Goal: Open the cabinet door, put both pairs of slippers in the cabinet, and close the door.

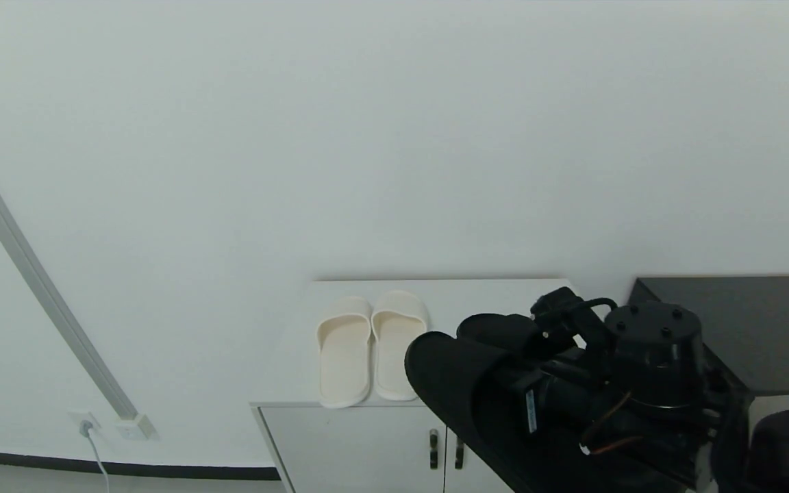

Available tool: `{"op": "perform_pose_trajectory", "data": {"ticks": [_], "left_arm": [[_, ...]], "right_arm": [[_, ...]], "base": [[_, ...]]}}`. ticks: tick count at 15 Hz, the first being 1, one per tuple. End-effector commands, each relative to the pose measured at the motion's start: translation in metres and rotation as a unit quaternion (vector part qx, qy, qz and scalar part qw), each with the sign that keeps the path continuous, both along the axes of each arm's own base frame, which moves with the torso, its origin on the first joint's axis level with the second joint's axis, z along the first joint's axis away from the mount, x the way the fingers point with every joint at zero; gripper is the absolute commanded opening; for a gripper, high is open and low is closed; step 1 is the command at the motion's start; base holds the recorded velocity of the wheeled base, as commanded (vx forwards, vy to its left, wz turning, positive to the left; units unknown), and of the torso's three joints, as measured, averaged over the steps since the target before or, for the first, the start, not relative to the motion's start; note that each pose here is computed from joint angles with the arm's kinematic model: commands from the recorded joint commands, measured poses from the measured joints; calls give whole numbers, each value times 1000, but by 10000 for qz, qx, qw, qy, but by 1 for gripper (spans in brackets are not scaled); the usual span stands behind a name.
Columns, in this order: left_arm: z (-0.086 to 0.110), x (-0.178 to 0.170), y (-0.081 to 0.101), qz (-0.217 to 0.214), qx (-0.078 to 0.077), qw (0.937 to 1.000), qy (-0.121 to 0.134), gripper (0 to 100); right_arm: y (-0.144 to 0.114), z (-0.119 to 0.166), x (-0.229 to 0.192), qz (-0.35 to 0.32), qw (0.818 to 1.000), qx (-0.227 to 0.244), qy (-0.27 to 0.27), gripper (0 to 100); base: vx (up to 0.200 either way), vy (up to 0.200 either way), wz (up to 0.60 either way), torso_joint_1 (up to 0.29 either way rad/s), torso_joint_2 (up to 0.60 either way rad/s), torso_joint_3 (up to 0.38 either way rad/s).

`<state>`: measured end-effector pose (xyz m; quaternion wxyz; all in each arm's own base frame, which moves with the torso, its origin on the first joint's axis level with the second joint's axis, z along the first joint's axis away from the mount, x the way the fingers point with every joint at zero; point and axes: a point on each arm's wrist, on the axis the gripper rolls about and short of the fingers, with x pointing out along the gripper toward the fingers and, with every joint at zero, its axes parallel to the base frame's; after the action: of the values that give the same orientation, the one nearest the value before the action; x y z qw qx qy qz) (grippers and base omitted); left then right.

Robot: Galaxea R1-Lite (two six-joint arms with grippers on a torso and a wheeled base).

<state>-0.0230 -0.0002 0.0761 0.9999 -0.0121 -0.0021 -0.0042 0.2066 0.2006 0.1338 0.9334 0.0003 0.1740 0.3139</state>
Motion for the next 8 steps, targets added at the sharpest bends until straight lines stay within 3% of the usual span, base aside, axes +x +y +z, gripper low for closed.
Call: {"op": "perform_pose_trajectory", "data": {"ticks": [1, 4, 8], "left_arm": [[0, 0, 0, -5, -1, 10000, 6, 0], [0, 0, 0, -12, -9, 10000, 6, 0], [0, 0, 0, -12, -9, 10000, 6, 0]], "right_arm": [[-12, 15, -19, 135, 9998, 121, -114, 0], [-13, 12, -21, 236, 9997, 86, -30, 0], [-14, 12, -22, 268, 9996, 98, -38, 0]], "base": [[0, 0, 0, 0, 0, 0], [0, 0, 0, 0, 0, 0], [-200, 0, 0, 10, 4, 2]]}}
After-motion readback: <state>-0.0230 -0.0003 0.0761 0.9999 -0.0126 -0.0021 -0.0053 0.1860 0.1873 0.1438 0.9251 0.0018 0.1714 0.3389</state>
